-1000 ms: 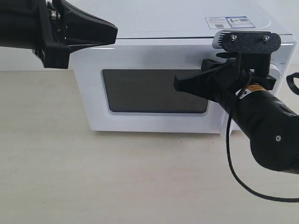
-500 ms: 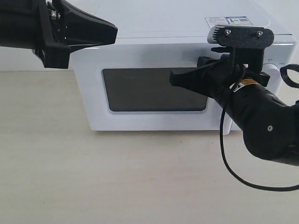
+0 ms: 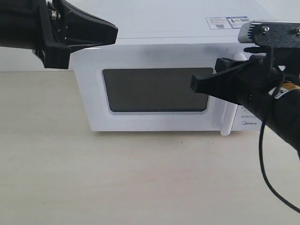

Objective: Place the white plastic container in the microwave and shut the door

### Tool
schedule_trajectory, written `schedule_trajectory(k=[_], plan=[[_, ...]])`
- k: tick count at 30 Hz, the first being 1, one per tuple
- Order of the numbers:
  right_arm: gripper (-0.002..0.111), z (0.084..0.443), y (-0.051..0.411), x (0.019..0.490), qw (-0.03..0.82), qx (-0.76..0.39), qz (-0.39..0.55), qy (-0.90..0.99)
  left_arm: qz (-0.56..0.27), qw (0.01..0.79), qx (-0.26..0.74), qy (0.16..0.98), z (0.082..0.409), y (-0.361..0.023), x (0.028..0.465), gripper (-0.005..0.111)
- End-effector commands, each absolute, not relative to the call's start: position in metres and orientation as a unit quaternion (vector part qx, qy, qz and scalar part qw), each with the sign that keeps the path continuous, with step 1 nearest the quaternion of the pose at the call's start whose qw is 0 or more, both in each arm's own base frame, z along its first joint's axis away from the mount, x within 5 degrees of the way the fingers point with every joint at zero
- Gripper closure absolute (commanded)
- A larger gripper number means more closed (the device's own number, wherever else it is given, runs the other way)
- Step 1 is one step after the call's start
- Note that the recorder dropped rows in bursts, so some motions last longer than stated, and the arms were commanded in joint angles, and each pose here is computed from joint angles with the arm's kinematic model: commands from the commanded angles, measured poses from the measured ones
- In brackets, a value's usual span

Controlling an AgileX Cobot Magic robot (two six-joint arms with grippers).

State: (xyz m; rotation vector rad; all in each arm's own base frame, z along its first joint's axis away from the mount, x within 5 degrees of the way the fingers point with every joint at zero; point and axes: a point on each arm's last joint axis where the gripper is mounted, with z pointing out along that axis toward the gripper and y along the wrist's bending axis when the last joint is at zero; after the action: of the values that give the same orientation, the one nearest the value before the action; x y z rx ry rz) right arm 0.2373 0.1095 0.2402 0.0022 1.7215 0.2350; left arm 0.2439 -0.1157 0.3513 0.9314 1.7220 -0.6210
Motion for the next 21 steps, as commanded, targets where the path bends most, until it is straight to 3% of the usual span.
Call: schedule_trajectory(k=[1, 21], plan=[[0.109, 0.247, 0.105, 0.223, 0.630, -0.015, 0.121, 0.767, -0.259, 0.522, 0.387, 0.715, 0.355, -0.116, 0.243, 0.103], [0.109, 0.259, 0.087, 0.176, 0.614, -0.072, 0.149, 0.772, -0.259, 0.522, 0.387, 0.715, 0.355, -0.116, 0.243, 0.103]])
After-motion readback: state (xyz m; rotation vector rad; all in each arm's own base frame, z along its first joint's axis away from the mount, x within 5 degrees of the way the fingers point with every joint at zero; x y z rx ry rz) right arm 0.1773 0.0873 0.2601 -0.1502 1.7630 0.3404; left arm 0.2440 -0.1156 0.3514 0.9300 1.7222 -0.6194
